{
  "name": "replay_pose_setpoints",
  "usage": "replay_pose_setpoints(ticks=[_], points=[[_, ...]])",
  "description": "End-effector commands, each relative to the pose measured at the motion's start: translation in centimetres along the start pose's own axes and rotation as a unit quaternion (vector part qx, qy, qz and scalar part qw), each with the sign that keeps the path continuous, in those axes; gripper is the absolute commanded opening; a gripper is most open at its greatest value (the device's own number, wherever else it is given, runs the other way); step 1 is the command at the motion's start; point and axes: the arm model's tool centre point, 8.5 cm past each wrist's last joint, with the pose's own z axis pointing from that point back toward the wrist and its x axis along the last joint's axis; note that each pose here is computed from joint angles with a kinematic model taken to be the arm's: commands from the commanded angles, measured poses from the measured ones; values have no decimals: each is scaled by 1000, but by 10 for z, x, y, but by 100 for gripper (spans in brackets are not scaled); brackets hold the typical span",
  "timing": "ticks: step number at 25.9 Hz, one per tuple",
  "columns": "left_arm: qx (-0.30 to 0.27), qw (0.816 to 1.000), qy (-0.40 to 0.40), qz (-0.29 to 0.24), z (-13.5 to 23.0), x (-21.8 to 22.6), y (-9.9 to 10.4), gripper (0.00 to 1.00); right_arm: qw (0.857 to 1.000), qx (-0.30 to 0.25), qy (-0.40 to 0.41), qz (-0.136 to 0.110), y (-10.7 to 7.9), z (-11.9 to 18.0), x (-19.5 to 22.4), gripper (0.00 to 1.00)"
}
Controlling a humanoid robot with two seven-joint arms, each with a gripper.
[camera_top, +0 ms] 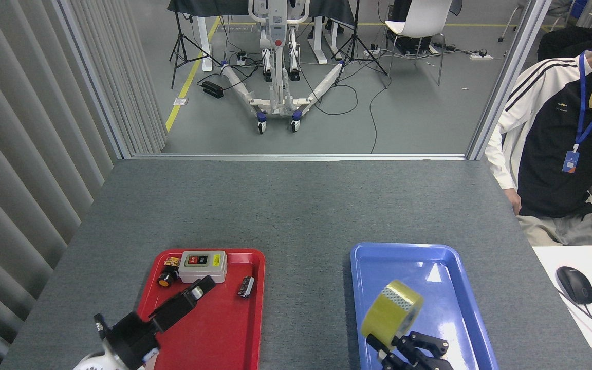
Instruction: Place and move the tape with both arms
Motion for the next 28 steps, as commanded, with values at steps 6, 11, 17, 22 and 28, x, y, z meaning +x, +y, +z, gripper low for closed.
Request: replay_pose_setpoints(ticks=[6,11,17,22,28], points=[[-11,939,125,-320,18,3,-13,80,988,109,108,2,6,43,-51,6],[135,904,285,-287,18,-5,-1,88,958,202,202,-23,13,41,-75,0],[145,877,318,-330,8,-9,1,94,949,238,206,-31,9,20,-81,0],[125,818,307,-471,3,-6,-6,95,926,295,226,-67,7,-8,-86,0],[126,810,311,-480,2,-3,-18,98,900,341,250,-105,28,-13,-87,52]])
